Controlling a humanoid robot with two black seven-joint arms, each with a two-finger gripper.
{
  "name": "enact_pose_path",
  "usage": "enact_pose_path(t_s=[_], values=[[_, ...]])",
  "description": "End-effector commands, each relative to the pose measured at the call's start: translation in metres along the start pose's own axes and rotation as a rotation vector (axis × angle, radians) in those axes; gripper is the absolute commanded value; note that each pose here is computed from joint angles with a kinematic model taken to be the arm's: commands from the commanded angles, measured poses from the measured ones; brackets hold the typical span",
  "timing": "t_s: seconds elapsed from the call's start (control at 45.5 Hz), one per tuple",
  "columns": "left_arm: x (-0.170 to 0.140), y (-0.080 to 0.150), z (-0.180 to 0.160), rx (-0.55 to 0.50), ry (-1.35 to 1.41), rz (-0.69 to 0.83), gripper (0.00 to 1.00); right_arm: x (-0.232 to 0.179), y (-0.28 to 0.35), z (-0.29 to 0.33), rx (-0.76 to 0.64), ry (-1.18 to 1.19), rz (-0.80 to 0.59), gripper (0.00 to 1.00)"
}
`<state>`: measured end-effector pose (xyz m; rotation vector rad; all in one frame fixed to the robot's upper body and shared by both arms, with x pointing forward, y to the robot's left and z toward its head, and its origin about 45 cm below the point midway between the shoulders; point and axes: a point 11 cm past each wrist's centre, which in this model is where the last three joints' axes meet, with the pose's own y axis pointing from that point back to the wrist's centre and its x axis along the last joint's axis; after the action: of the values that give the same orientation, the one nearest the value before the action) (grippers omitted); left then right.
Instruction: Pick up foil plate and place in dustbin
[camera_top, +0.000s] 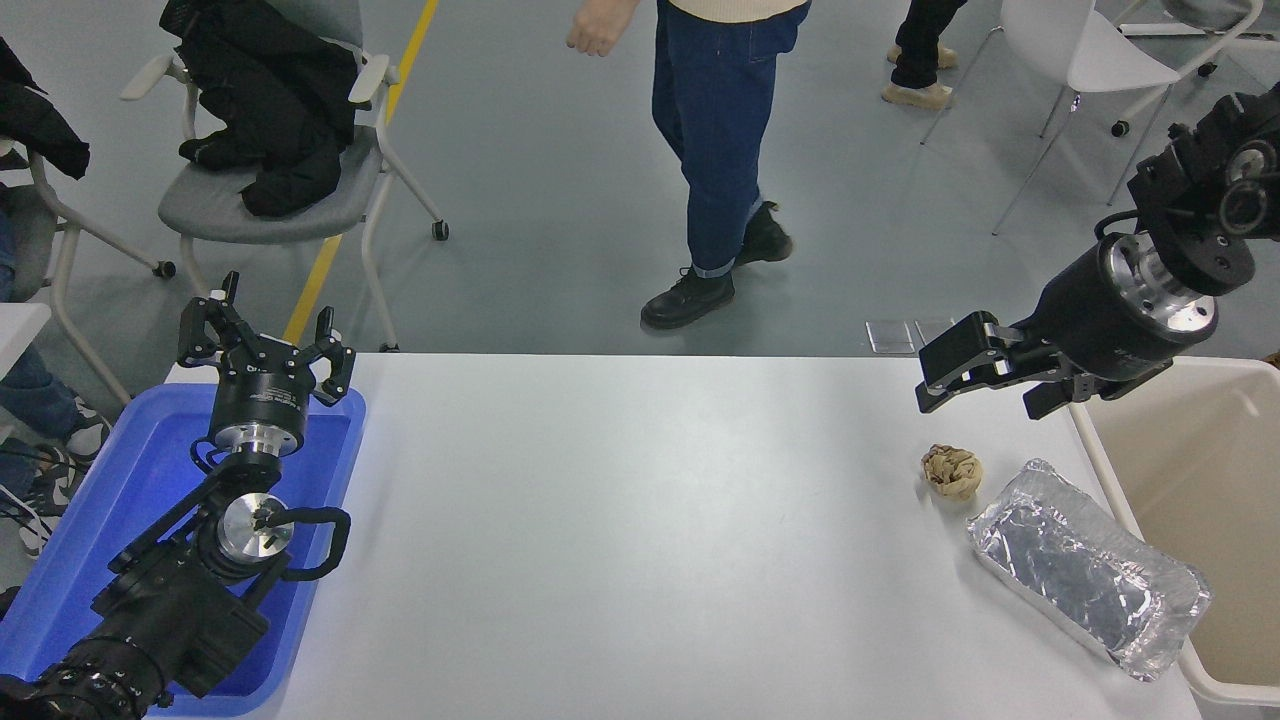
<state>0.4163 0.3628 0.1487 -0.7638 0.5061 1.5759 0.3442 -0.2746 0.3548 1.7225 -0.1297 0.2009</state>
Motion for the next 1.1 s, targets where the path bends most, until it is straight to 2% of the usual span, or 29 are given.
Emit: enact_pose_path(t_s=[0.0,0.725,0.835,1.077], values=[[0.0,0.0,-0.001,0.0,0.003,0.0,0.99,0.001,0.0,0.0,-0.001,0.003,0.005,1.0],[0.0,0.0,0.0,-0.001,0.001,0.002,0.99,0.013,-0.014,-0.014,0.019,0.041,0.026,1.0],[0.0,0.0,0.0,-0.001,0.001,0.002,0.99,0.011,-0.013,0.001,0.039,-0.007,0.041,1.0],[0.0,0.0,0.0,-0.001,0.001,0.0,0.99,-0.011,-0.022,0.068,-0.008,-0.031,0.047,1.0]])
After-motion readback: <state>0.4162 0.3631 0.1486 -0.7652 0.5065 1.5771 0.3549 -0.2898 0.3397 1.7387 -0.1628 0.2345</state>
